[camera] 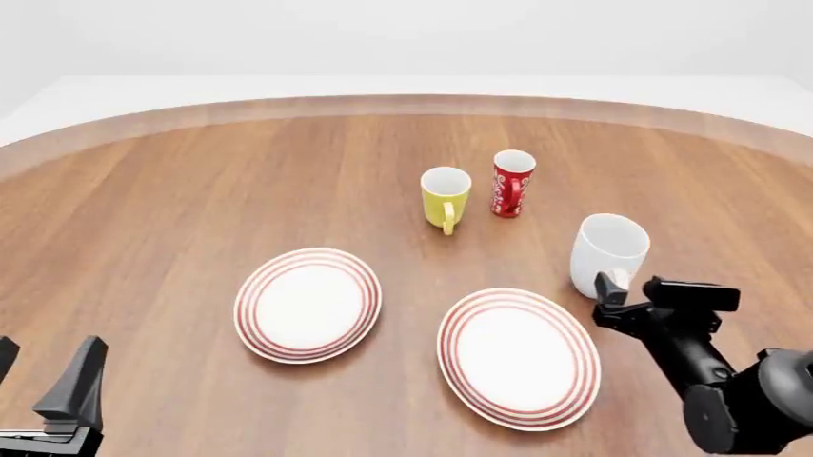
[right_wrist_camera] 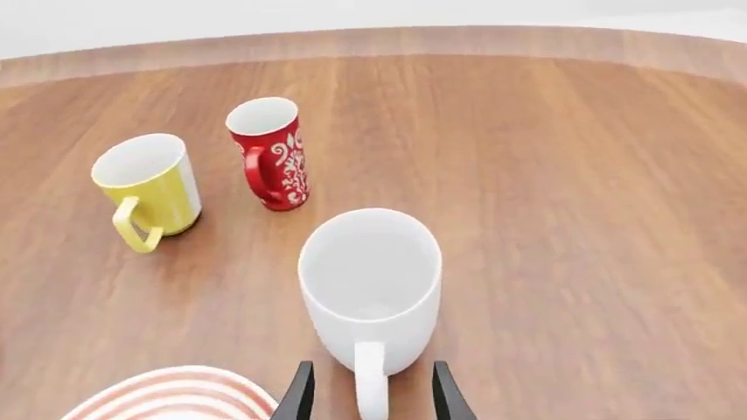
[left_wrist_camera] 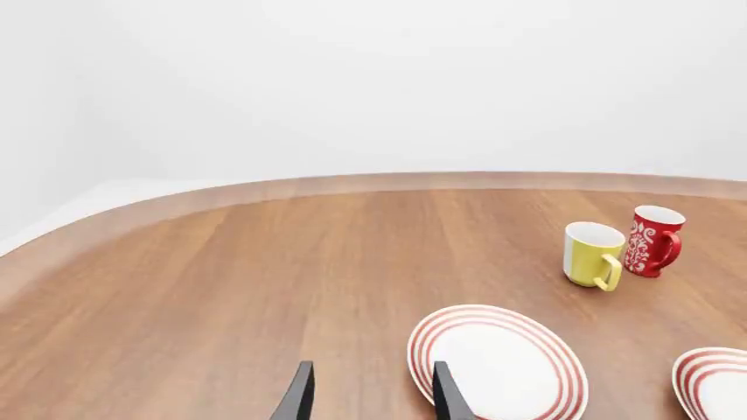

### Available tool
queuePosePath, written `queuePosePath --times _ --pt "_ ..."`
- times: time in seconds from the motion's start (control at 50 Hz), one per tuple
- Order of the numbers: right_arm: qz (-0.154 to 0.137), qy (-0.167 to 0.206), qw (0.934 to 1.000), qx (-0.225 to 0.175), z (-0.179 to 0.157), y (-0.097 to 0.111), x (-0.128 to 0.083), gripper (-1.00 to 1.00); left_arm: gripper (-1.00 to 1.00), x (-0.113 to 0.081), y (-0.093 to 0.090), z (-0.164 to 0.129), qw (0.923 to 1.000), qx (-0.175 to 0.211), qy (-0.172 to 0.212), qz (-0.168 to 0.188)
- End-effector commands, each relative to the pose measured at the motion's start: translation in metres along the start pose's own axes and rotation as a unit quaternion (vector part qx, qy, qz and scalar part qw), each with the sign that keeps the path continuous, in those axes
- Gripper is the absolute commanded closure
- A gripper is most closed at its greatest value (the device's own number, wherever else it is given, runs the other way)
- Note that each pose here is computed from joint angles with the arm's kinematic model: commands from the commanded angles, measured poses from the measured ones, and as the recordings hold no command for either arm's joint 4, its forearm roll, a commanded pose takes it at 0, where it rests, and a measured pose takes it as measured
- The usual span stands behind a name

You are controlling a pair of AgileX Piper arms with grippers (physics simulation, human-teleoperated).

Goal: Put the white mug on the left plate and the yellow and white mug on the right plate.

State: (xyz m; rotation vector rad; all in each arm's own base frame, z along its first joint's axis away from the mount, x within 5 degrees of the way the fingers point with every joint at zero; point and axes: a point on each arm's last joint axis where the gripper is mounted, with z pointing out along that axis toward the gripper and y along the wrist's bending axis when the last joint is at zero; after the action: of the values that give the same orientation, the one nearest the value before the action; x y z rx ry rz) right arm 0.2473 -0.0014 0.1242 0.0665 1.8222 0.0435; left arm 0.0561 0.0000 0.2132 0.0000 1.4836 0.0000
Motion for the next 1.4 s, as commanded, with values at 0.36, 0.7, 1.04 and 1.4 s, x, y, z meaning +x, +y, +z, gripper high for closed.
queuePosePath --times 0.36,0.7,1.04,1.4 --pt "0.008 0.028 0.9996 0.001 0.019 -0.001 0.018 -1.00 -1.00 0.000 0.000 0.000 1.0000 0.000 0.000 0.000" --pt "-0.004 0.044 0.9990 -0.003 0.026 0.001 0.027 -1.00 -1.00 0.000 0.000 0.000 1.0000 0.000 0.000 0.000" --pt "-0.021 0.043 0.9989 0.002 0.024 -0.002 0.026 1.00 -1.00 0.000 0.000 0.000 1.0000 0.000 0.000 0.000" --pt "-0.030 0.023 0.9993 0.000 0.009 0.000 0.004 1.00 -1.00 0.000 0.000 0.000 1.0000 0.000 0.000 0.000"
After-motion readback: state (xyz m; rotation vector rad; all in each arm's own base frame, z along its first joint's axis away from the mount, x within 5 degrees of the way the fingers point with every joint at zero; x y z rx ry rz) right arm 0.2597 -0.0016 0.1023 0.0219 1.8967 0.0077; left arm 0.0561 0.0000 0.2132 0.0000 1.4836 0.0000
